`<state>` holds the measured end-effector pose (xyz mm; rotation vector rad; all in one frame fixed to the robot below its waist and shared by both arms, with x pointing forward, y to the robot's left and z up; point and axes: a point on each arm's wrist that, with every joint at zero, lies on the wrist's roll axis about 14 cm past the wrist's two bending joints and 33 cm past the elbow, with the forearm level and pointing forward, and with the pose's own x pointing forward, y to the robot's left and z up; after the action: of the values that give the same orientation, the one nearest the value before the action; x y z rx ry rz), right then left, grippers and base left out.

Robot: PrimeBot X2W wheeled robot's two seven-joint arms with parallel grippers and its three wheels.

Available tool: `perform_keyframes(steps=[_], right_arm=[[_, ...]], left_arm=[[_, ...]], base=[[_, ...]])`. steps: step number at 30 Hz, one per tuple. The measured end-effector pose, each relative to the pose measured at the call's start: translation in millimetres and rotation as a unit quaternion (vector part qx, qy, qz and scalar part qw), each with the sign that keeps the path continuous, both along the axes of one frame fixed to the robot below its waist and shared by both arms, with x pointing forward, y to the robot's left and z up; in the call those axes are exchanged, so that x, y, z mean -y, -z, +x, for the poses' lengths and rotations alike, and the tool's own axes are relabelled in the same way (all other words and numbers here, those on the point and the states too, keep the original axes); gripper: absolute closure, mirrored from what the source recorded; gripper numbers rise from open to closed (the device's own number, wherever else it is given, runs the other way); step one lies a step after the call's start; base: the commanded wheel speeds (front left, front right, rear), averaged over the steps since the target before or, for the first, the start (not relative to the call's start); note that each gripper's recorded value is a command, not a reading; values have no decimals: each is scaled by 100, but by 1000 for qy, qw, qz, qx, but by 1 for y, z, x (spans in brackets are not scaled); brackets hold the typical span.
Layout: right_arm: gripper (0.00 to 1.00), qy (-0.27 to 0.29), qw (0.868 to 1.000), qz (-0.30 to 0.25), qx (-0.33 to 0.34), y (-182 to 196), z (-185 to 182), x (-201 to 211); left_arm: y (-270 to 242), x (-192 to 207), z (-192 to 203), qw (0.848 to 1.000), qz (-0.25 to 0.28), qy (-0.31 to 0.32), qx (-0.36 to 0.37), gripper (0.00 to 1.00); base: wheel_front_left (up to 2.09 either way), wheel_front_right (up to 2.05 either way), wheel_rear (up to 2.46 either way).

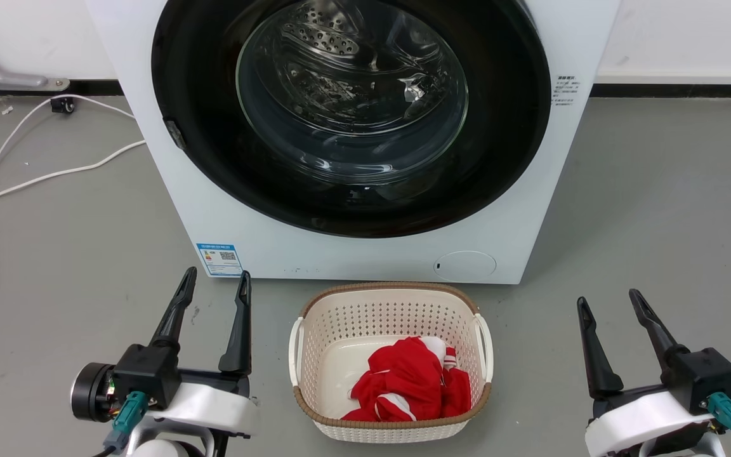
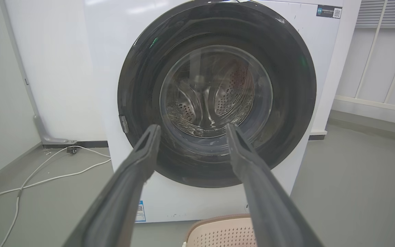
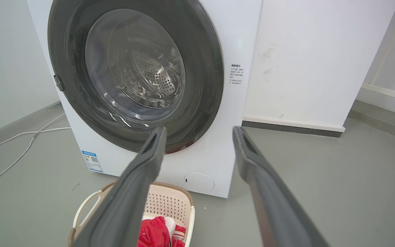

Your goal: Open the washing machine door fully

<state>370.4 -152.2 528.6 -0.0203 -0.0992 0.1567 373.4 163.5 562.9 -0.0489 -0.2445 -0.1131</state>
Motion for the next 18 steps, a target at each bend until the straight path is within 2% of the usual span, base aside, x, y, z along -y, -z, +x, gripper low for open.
perform_keyframes(steps=[10, 18], right_arm=[[0, -7, 1000, -24, 6, 1, 1, -4], [0, -6, 1000, -22, 9, 1, 1, -4]], left_arm=[[-1, 0, -1, 1000, 30, -2, 7, 0], [1, 1, -1, 1000, 26, -1, 4, 0]], base=[[0, 0, 0], [0, 0, 0]])
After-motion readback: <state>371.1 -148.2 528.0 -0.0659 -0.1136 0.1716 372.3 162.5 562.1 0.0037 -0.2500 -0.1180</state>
